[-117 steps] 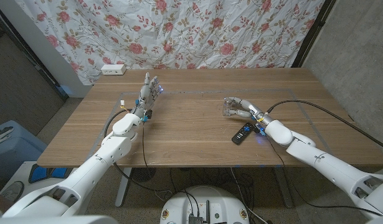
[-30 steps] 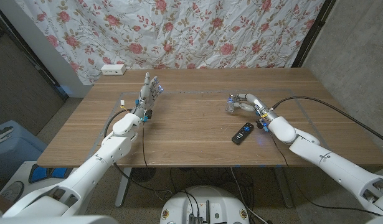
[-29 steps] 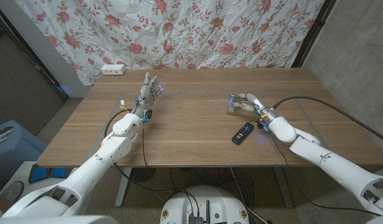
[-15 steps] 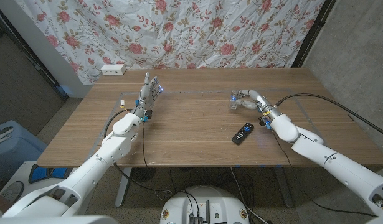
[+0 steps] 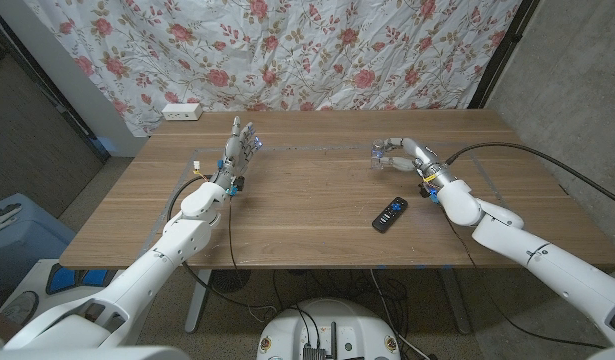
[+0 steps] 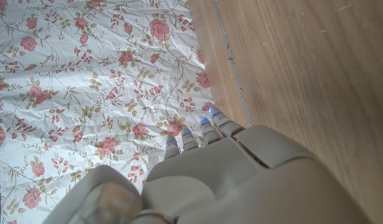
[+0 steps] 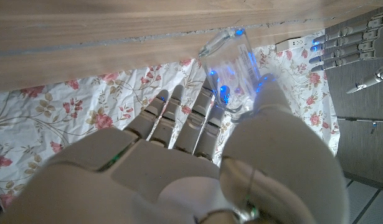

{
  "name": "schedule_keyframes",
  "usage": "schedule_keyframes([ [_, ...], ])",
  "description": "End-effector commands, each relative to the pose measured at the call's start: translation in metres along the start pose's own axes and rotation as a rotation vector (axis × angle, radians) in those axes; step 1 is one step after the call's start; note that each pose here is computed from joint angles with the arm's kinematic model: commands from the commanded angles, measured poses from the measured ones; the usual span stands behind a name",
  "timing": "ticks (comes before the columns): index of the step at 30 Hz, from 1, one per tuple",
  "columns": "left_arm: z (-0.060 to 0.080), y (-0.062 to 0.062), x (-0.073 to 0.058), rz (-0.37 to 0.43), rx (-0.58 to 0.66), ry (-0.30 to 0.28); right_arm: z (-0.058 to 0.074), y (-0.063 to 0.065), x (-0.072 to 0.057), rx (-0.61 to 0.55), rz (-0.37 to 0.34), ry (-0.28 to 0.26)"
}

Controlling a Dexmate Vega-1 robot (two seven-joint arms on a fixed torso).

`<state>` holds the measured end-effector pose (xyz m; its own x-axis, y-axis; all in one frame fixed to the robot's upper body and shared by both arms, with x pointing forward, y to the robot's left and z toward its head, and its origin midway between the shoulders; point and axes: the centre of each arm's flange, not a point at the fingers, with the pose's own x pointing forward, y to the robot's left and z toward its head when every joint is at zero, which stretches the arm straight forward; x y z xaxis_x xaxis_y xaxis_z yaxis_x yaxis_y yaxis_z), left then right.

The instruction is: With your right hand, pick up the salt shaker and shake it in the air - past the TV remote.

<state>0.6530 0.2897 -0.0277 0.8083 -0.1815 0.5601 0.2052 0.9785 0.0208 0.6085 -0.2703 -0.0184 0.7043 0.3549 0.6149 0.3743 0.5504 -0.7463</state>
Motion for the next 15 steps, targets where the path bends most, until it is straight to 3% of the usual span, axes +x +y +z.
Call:
schedule_keyframes([
  [1, 0.000, 0.000, 0.000, 0.000, 0.000, 0.000, 0.013, -0.006, 0.000, -0.123, -0.068, -0.047],
  [15, 0.000, 0.000, 0.000, 0.000, 0.000, 0.000, 0.024, -0.008, 0.000, -0.264, -0.177, -0.093],
])
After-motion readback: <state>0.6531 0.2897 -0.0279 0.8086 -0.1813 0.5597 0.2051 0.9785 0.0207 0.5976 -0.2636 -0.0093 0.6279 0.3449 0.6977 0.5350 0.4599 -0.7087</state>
